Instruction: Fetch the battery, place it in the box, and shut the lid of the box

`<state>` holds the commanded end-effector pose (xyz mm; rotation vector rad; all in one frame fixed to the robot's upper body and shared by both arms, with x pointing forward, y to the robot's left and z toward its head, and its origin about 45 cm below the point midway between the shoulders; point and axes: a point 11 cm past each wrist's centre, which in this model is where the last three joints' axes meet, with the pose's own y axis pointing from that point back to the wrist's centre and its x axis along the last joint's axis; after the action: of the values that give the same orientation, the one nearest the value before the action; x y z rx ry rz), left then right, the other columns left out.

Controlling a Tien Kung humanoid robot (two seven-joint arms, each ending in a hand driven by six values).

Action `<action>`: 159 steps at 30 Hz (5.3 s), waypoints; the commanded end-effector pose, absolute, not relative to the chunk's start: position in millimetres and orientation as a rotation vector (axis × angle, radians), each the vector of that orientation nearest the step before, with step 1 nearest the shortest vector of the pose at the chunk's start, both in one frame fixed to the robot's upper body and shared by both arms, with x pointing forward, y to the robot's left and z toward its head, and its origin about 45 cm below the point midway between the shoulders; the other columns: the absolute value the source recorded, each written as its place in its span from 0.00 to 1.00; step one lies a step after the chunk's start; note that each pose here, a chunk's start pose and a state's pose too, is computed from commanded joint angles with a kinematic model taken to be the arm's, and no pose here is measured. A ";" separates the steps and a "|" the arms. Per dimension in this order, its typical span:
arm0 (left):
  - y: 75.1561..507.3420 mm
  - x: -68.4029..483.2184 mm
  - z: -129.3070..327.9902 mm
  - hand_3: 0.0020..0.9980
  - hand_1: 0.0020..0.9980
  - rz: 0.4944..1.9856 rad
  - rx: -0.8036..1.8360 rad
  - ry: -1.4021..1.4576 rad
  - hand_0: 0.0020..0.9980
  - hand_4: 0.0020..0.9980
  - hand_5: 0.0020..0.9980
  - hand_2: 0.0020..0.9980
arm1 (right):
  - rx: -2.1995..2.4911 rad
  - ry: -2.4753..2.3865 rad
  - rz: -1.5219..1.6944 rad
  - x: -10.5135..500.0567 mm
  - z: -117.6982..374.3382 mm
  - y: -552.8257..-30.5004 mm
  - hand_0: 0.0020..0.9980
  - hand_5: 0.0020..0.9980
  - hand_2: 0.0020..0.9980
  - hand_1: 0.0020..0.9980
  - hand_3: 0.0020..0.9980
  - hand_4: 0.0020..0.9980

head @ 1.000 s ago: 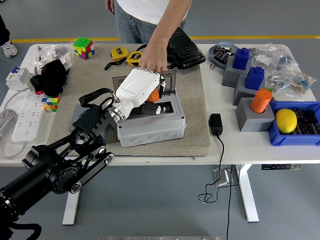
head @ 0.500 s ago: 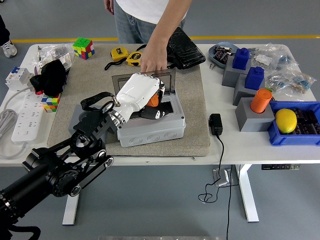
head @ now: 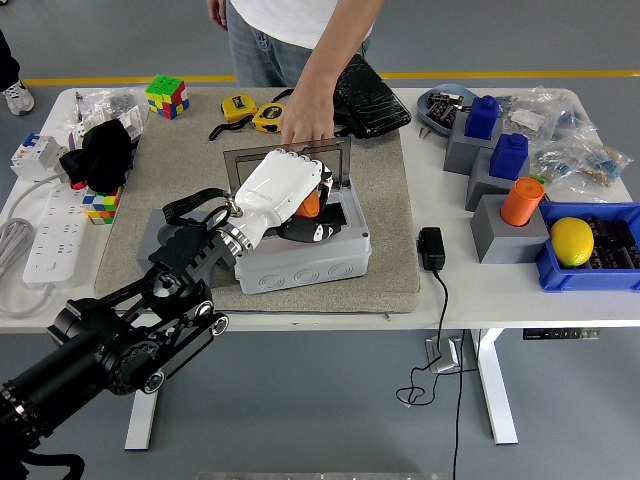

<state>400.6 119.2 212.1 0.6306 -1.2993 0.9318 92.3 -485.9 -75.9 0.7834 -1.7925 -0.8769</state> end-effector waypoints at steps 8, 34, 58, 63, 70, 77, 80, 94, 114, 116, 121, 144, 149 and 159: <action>117.8 399.4 210.1 0.26 0.23 0.921 0.608 -1.282 0.16 1.00 0.51 0.23 | 0.786 -1.792 -0.878 92.6 -76.0 -485.7 0.84 1.00 0.81 0.85 0.86 1.00; 118.5 399.5 219.2 0.76 0.80 0.975 0.529 -1.263 0.61 1.00 0.74 0.74 | 0.788 -1.793 -0.879 93.2 -75.9 -485.7 0.84 1.00 0.81 0.85 0.85 1.00; 152.2 391.4 244.7 1.00 1.00 1.168 0.131 -0.782 1.00 1.00 1.00 1.00 | 0.789 -1.801 -0.893 93.1 -77.8 -481.7 0.84 1.00 0.81 0.85 0.85 1.00; 165.4 389.7 246.2 1.00 1.00 1.232 -0.008 -0.594 1.00 1.00 1.00 1.00 | 0.790 -1.802 -0.895 92.8 -78.3 -480.9 0.84 1.00 0.81 0.85 0.85 1.00; 186.4 387.2 237.8 0.98 1.00 1.288 -0.136 -0.339 1.00 1.00 1.00 0.98 | 0.793 -1.802 -0.893 93.2 -78.2 -480.8 0.84 1.00 0.81 0.85 0.85 1.00; 206.1 381.9 228.9 0.98 1.00 1.336 -0.147 -0.286 1.00 1.00 1.00 0.98 | 0.787 -1.798 -0.895 90.1 -78.5 -481.6 0.84 1.00 0.81 0.85 0.85 1.00; 212.2 381.6 228.7 0.98 1.00 1.352 -0.145 -0.288 1.00 1.00 1.00 0.98 | 0.784 -1.796 -0.894 88.5 -78.5 -482.5 0.84 1.00 0.81 0.85 0.85 1.00; 215.4 381.8 229.9 0.98 1.00 1.364 -0.143 -0.291 1.00 1.00 1.00 0.98 | 0.785 -1.793 -0.891 87.9 -78.2 -483.3 0.84 1.00 0.81 0.85 0.85 1.00; 211.5 383.5 233.8 0.98 1.00 1.358 -0.142 -0.305 1.00 1.00 1.00 0.98 | 0.788 -1.800 -0.893 90.4 -78.1 -482.5 0.84 1.00 0.81 0.85 0.85 1.00; 210.9 383.5 234.3 0.98 1.00 1.355 -0.141 -0.308 1.00 1.00 1.00 0.98 | 0.789 -1.801 -0.893 90.9 -78.0 -482.4 0.84 1.00 0.81 0.85 0.85 1.00; 206.0 382.6 233.9 0.98 1.00 1.334 -0.089 -0.351 1.00 1.00 1.00 0.98 | 0.790 -1.802 -0.894 91.7 -78.2 -481.6 0.84 1.00 0.81 0.85 0.85 1.00; 192.4 383.4 238.9 0.94 0.99 1.280 0.061 -0.527 0.97 1.00 1.00 0.95 | 0.793 -1.808 -0.894 94.3 -77.9 -480.9 0.84 1.00 0.81 0.85 0.85 1.00; 190.5 384.3 242.0 0.94 0.99 1.273 0.072 -0.551 0.97 1.00 1.00 0.95 | 0.794 -1.810 -0.893 95.4 -77.6 -481.1 0.84 1.00 0.81 0.85 0.85 1.00; 179.2 383.3 235.7 0.93 0.96 1.191 0.287 -0.713 0.94 1.00 1.00 0.93 | 0.792 -1.807 -0.895 94.1 -78.1 -480.7 0.84 1.00 0.81 0.85 0.85 1.00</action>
<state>383.3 179.2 235.7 0.2873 -0.7133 1.1911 94.1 -480.7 -78.1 0.7924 -1.8073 -0.8945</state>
